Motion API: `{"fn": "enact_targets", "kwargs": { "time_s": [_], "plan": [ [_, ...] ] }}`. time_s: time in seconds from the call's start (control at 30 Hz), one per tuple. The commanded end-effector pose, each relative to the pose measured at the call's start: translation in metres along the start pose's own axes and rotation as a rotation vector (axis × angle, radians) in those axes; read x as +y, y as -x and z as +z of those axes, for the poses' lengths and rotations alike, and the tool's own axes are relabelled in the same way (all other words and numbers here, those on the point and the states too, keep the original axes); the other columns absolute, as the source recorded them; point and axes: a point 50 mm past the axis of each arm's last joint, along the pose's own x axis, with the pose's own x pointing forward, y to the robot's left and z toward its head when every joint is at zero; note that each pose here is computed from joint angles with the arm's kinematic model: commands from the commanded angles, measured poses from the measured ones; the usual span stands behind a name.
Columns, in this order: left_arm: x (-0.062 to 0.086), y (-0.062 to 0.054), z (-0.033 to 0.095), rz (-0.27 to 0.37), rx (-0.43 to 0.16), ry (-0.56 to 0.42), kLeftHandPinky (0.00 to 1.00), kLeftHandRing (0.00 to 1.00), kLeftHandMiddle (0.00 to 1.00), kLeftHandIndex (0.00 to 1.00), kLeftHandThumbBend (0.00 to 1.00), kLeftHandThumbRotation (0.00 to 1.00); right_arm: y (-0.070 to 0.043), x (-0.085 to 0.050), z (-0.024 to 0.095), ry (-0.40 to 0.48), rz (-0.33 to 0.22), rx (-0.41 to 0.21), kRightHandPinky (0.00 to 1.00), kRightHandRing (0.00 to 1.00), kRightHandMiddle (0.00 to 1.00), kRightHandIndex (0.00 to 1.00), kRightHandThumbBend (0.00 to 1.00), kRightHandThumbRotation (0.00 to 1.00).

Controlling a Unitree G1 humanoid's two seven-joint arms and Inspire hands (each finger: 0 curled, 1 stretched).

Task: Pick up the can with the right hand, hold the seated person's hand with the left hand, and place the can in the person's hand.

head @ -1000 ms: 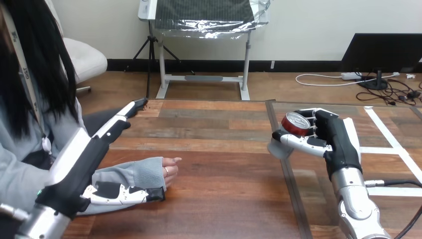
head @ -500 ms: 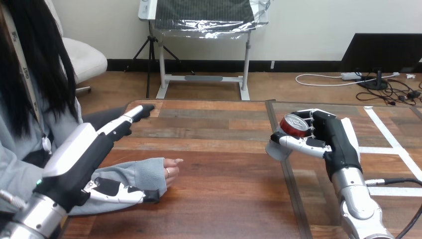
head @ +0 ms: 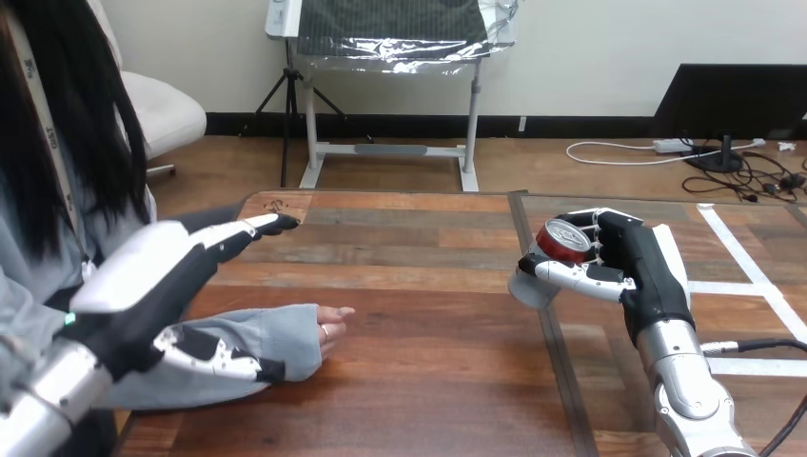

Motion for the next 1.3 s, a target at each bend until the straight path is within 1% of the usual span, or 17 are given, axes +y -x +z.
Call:
{"fn": "enact_targets", "kwargs": {
  "time_s": [0.0, 0.13, 0.27, 0.53, 0.73, 0.9, 1.03, 1.27],
  "plan": [
    [0.022, -0.019, 0.002, -0.004, -0.044, -0.077, 0.79, 0.86, 0.86, 0.86, 1.00, 0.22, -0.015, -0.013, 0.030, 0.002, -0.025, -0.136, 0.39, 0.46, 0.53, 0.55, 0.77, 0.00],
    [0.023, -0.024, -0.007, -0.059, -0.019, -0.118, 0.79, 0.85, 0.86, 0.86, 1.00, 0.24, -0.014, -0.013, 0.030, 0.007, -0.021, -0.145, 0.39, 0.46, 0.52, 0.55, 0.77, 0.00],
    [0.023, -0.027, -0.013, -0.091, 0.002, -0.142, 0.78, 0.85, 0.86, 0.86, 1.00, 0.27, -0.014, -0.014, 0.030, 0.005, -0.018, -0.148, 0.39, 0.46, 0.53, 0.55, 0.77, 0.00],
    [0.021, -0.035, -0.021, -0.152, 0.037, -0.172, 0.78, 0.84, 0.85, 0.85, 1.00, 0.27, -0.012, -0.016, 0.029, -0.004, -0.010, -0.151, 0.40, 0.47, 0.53, 0.55, 0.76, 0.00],
    [0.020, -0.039, -0.025, -0.181, 0.047, -0.197, 0.78, 0.83, 0.84, 0.83, 1.00, 0.27, -0.012, -0.017, 0.028, -0.004, -0.005, -0.154, 0.41, 0.47, 0.53, 0.55, 0.76, 0.00],
    [0.019, -0.042, -0.026, -0.197, 0.053, -0.220, 0.74, 0.81, 0.82, 0.82, 1.00, 0.25, -0.011, -0.018, 0.028, 0.000, -0.002, -0.156, 0.41, 0.47, 0.53, 0.55, 0.76, 0.00],
    [0.018, -0.045, -0.029, -0.219, 0.070, -0.234, 0.72, 0.80, 0.81, 0.81, 1.00, 0.22, -0.011, -0.018, 0.028, 0.001, 0.003, -0.160, 0.41, 0.47, 0.53, 0.55, 0.76, 0.00],
    [0.017, -0.048, -0.031, -0.250, 0.079, -0.238, 0.69, 0.78, 0.79, 0.80, 1.00, 0.21, -0.010, -0.019, 0.028, 0.013, 0.003, -0.162, 0.40, 0.47, 0.53, 0.55, 0.76, 0.00]
  ]
}}
